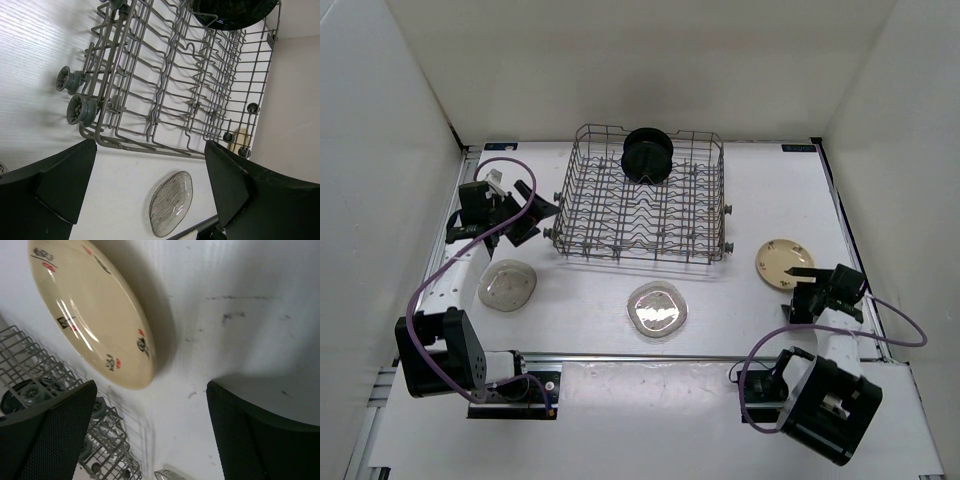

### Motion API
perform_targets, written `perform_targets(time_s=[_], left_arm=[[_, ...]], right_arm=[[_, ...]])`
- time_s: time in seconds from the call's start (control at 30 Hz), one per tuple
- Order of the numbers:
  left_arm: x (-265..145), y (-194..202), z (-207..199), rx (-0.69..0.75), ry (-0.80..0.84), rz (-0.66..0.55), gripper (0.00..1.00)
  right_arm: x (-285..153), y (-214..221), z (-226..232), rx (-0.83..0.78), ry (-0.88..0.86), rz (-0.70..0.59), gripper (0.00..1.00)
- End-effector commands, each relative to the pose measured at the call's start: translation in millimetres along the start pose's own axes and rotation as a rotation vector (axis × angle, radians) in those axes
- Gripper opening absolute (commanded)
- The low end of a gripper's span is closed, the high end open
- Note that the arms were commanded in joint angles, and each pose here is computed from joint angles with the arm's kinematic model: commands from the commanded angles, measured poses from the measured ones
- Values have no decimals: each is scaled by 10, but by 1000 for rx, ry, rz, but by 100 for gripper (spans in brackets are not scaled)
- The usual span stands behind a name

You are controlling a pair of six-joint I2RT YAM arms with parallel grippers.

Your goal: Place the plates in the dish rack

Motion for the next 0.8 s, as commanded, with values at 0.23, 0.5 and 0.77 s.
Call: perform_targets(time_s=[0.23,0.5,0.77], left_arm=[[-165,-159,-74,34,23,-83,100],[-132,-163,-22,20,11,-75,100],[-118,-189,-22,11,3,-79,100]], right_arm=[[254,-70,67,7,-71,25,77],[346,-88,0,31,-9,19,30],[442,-111,104,17,11,62,0]])
Point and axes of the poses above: each gripper's point midway between its finger pads, its own x axis out along the fingers, its own z axis along the line the jaws close on, y = z × x, the point moved 10 cm from there along -x, back along the fingers, and after that the axes turned 11 degrees about x, right-handed, at the moved point
